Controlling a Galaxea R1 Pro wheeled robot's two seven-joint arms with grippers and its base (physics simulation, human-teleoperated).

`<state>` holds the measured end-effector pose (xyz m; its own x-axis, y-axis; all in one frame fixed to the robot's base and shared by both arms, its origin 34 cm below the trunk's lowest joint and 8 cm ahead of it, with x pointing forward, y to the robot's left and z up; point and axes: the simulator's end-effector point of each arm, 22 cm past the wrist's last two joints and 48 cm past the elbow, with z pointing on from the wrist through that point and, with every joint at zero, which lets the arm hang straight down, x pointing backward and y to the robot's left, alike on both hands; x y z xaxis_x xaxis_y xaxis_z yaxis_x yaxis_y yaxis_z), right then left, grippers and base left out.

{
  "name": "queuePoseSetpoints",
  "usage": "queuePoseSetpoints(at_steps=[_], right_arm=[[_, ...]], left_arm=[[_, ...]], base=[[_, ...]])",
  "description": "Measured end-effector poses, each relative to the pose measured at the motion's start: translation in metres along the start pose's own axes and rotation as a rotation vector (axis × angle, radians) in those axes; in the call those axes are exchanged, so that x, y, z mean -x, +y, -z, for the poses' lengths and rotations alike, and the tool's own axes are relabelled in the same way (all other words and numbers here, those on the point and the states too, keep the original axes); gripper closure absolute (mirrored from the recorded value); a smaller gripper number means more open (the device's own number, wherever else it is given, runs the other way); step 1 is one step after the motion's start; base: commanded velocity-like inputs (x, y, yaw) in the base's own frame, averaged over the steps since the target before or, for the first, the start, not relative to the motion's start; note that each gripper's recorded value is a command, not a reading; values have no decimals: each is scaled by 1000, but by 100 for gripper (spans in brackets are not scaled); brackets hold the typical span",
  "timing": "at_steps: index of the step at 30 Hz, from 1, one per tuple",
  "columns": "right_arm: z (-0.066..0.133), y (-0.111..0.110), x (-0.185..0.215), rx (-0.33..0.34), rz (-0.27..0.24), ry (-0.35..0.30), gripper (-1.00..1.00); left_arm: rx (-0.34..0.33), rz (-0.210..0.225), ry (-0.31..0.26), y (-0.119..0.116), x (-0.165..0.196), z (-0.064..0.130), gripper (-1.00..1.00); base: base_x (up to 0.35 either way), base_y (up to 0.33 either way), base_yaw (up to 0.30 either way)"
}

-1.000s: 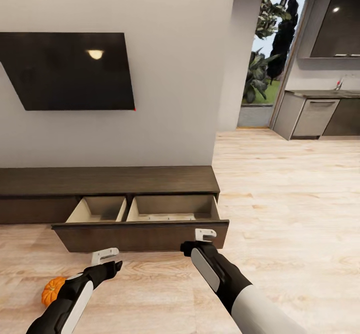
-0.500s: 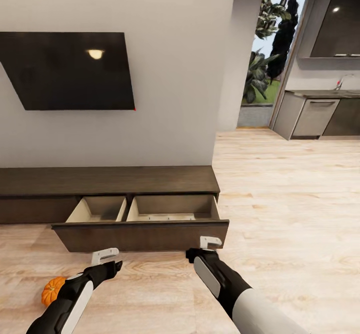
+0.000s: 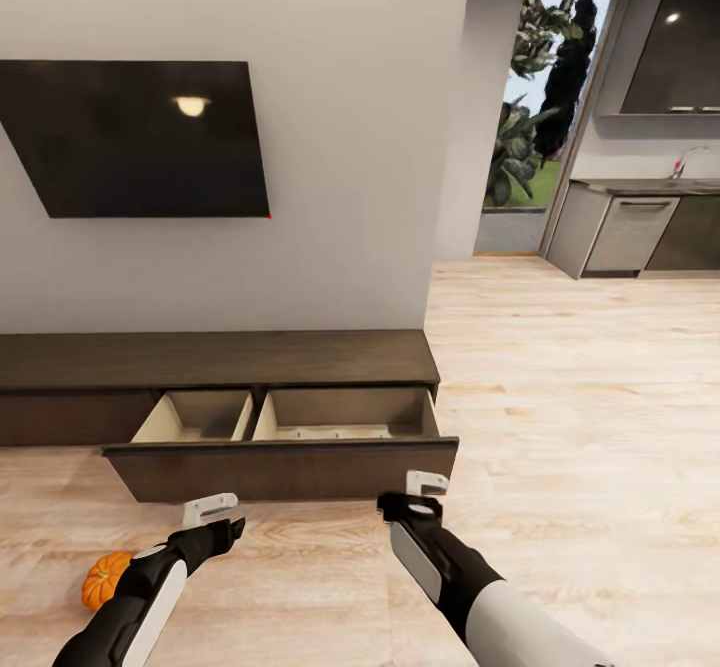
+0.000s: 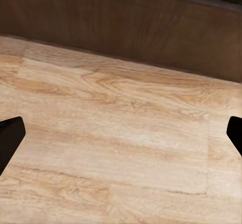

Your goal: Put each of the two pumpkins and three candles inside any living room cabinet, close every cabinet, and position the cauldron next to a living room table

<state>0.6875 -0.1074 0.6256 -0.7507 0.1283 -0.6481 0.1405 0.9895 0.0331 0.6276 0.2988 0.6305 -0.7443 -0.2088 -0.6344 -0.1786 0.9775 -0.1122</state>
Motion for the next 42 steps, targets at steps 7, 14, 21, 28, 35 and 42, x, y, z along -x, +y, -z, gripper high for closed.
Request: queuePoseSetpoints(at_steps=[7, 14, 21, 28, 35, 42], right_arm=[[-9, 0, 1, 2, -6, -49, -100], [-19, 7, -12, 38, 37, -58, -100], [-27, 9, -20, 34, 131, -92, -100], [-36, 9, -19, 36, 119, -155, -100], [-50, -5, -35, 15, 103, -190, -100], [-62, -15, -48, -1, 90, -217, -100]], left_arm=[[-4, 2, -3, -1, -9, -9, -100], [-23, 26, -73, -13, -6, -18, -100], [-35, 28, -76, -26, -24, -31, -100], [-41, 35, -103, -32, -34, -42, -100], [-54, 45, -116, -40, -40, -51, -100], [-55, 50, -161, -39, -40, -59, -100]], base=[[0, 0, 0], [0, 0, 0], [0, 0, 0], [0, 0, 0], [0, 0, 0], [0, 0, 0]])
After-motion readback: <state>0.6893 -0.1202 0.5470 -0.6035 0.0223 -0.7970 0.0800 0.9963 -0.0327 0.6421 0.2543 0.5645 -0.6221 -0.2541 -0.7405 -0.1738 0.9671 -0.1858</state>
